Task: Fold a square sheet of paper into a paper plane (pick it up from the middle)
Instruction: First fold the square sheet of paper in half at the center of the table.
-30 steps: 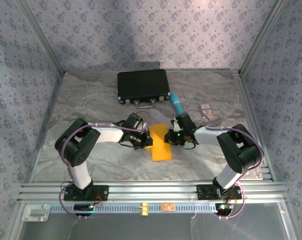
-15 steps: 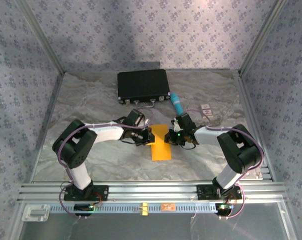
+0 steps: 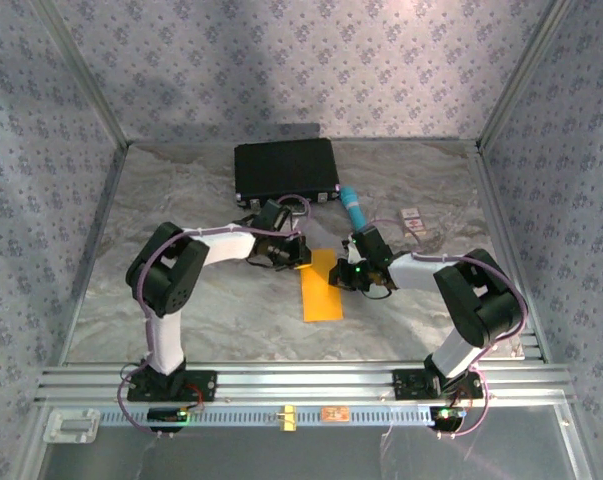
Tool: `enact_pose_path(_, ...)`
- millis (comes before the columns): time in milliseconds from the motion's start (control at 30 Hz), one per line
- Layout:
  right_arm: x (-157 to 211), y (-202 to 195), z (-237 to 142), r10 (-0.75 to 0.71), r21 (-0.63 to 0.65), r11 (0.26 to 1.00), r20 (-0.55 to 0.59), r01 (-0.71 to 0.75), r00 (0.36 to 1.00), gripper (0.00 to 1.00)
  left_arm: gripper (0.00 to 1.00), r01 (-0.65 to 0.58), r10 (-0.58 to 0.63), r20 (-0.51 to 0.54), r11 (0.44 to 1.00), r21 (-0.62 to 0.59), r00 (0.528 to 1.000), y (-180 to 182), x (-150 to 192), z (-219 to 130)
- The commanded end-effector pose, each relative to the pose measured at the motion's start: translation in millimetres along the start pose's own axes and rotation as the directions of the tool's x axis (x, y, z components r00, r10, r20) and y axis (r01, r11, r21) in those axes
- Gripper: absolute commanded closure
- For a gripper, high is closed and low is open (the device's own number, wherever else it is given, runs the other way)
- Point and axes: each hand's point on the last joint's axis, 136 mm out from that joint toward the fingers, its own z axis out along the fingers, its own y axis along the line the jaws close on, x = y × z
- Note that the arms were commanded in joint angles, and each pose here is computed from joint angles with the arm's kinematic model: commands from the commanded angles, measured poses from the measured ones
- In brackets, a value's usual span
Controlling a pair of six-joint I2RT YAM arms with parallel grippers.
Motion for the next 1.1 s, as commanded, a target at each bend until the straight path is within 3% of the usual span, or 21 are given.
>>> enact_pose_path(0,27,-40,1,0.054,0.141,0.989,-0.064,-0.045,0.996,1.0,0.98,0.005,-0.006,-0.022,0.999,-0.041,1.0,19,6,5)
enact_pose_path(200,27,-41,2,0.057,0.143,0.989,-0.067,-0.047,0.996,1.0,0.98,0.043,-0.044,-0.039,0.998,-0.043,0.998,40,15,10)
enact_pose_path(533,26,-40,0,0.053,0.139,0.989,-0.064,-0.044,0.997,1.0,0.96,0.013,-0.013,0.015,0.999,0.038,1.0,9,-12,-12)
enact_pose_path(733,25,-41,-1,0.054,0.141,0.989,-0.058,-0.045,0.997,1.0,0.96,0.023,-0.025,0.042,0.999,0.046,0.999,12,-30,-15)
enact_pose_path(1067,27,-41,0,0.055,0.141,0.989,-0.063,-0.046,0.996,1.0,0.96,0.041,-0.041,0.014,0.998,0.055,0.999,17,-27,-5)
